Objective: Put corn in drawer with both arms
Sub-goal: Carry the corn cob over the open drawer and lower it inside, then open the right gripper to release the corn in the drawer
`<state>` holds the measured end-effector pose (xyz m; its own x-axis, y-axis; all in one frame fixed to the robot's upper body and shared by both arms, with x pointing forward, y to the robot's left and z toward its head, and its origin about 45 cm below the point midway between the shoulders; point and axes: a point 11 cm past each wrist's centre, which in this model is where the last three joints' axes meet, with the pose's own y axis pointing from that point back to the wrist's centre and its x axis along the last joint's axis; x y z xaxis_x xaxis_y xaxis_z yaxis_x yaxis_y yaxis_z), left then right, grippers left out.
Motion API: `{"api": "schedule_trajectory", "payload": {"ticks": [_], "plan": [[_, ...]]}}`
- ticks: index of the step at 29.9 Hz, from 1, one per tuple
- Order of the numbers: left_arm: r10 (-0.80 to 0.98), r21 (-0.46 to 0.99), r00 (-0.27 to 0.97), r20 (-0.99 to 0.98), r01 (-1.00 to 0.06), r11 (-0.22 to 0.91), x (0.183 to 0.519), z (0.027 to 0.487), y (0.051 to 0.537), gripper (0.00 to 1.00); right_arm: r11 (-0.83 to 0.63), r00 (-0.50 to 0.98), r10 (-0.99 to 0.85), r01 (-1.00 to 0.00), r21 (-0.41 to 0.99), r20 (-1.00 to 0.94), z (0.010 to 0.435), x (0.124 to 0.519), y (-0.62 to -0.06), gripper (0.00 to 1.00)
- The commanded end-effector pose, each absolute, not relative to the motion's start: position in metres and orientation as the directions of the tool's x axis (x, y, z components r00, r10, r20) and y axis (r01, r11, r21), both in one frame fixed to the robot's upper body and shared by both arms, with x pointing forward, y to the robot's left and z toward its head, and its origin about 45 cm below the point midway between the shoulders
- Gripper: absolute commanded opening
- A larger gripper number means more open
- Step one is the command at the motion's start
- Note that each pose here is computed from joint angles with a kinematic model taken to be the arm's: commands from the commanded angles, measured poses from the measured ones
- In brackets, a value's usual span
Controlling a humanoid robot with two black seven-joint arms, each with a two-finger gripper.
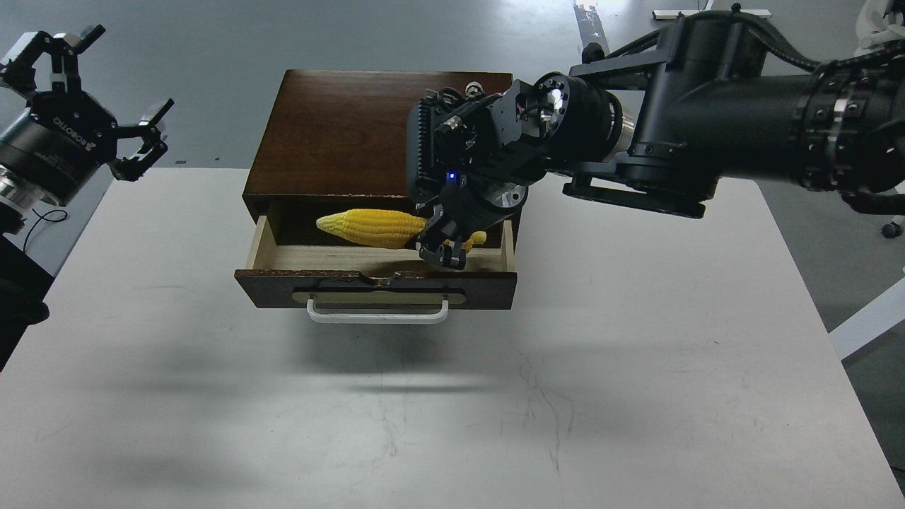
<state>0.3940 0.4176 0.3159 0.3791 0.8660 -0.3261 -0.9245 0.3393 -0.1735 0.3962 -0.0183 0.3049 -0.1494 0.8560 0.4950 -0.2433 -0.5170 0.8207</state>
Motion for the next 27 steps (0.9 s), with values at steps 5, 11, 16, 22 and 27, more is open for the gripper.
{"api": "schedule_trajectory", "payload": {"ticks": [5,11,16,22,27], "plan": [[0.871,-0.172,0.375,-0.319,-0.926,0.336,0.3928,0.3179,0.4211,0.99,-0.517,-0.146,0.856,-0.240,0.822,0.496,0.3031,0.3958,-0.0188,0.37],[0.871,-0.172,0.375,-0.319,-0.926,0.336,0.3928,0.3179,0.4211,0.99,-0.517,-0.146,0.856,-0.239,0.822,0.496,0.3028,0.3953,-0.0187,0.43],[0.871,-0.172,0.375,-0.319,-0.926,0.336,0.3928,0.3179,0.4211,0.99,-0.517,-0.146,0.856,-0.240,0.822,0.496,0.3031,0.3958,-0.0188,0.44],[0.871,-0.171,0.374,-0.317,-0.926,0.335,0.3927,0.3183,0.4216,0.99,-0.518,-0.147,0.855,-0.240,0.821,0.497,0.3031,0.3957,-0.0187,0.50],[0.871,-0.173,0.374,-0.317,-0.926,0.335,0.3928,0.3187,0.4217,0.99,-0.518,-0.147,0.855,-0.240,0.821,0.497,0.3031,0.3957,-0.0187,0.54]]}}
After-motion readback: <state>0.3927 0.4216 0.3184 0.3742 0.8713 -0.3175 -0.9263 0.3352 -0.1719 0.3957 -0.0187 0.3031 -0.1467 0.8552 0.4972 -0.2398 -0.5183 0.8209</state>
